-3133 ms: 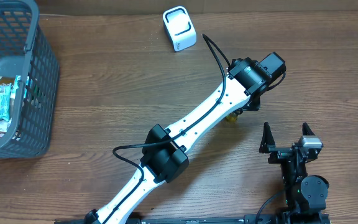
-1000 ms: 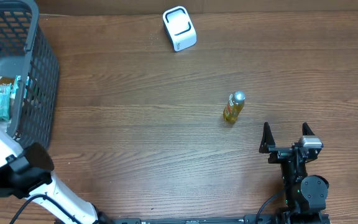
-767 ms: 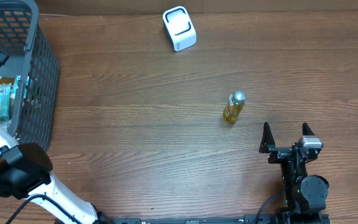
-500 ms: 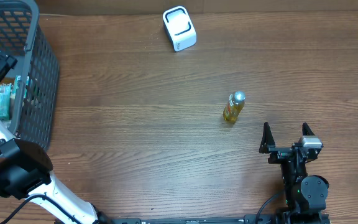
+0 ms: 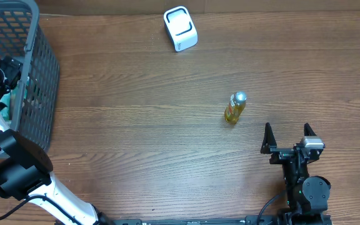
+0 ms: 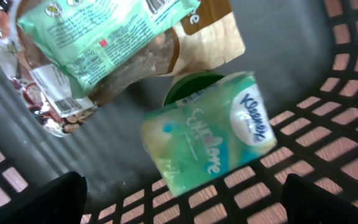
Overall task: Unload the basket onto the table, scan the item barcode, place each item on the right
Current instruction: 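Grasp the green-lidded jar in the basket with the left gripper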
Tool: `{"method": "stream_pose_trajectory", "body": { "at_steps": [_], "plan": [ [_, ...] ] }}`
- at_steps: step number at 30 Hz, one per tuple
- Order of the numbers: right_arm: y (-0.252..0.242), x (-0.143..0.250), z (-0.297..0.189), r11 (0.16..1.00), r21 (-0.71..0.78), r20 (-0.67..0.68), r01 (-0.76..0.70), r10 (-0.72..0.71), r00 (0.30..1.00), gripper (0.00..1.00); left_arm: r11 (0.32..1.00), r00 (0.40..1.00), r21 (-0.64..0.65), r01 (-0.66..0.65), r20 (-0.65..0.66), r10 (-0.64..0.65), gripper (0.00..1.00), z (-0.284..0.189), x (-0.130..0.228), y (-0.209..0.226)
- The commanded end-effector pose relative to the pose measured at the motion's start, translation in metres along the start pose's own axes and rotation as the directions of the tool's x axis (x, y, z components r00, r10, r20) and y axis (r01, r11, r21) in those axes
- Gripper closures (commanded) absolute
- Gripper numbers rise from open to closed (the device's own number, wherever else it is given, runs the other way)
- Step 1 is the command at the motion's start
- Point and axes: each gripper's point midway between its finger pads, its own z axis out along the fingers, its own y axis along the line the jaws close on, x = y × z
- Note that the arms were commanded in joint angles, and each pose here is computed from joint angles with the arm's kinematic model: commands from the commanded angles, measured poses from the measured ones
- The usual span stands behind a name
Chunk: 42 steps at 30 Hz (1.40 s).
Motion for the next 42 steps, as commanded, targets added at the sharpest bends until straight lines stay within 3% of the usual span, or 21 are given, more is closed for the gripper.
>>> {"method": "stream_pose_trajectory", "body": {
  "at_steps": [1,42],
  "plan": [
    [0.0,0.003,0.0,1.0,0.003,-0.001,0.005,-0.005,1.0,0.0,1.0,1.0,0.01,0.021,-0.019,-0.021,0.0,0.009,0.007,-0.003],
    [0.0,0.003,0.0,1.0,0.002,-0.001,0.005,-0.005,1.0,0.0,0.996,0.998,0.077,0.055,-0.003,-0.055,0.0,0.045,0.005,-0.013]
  ]
}}
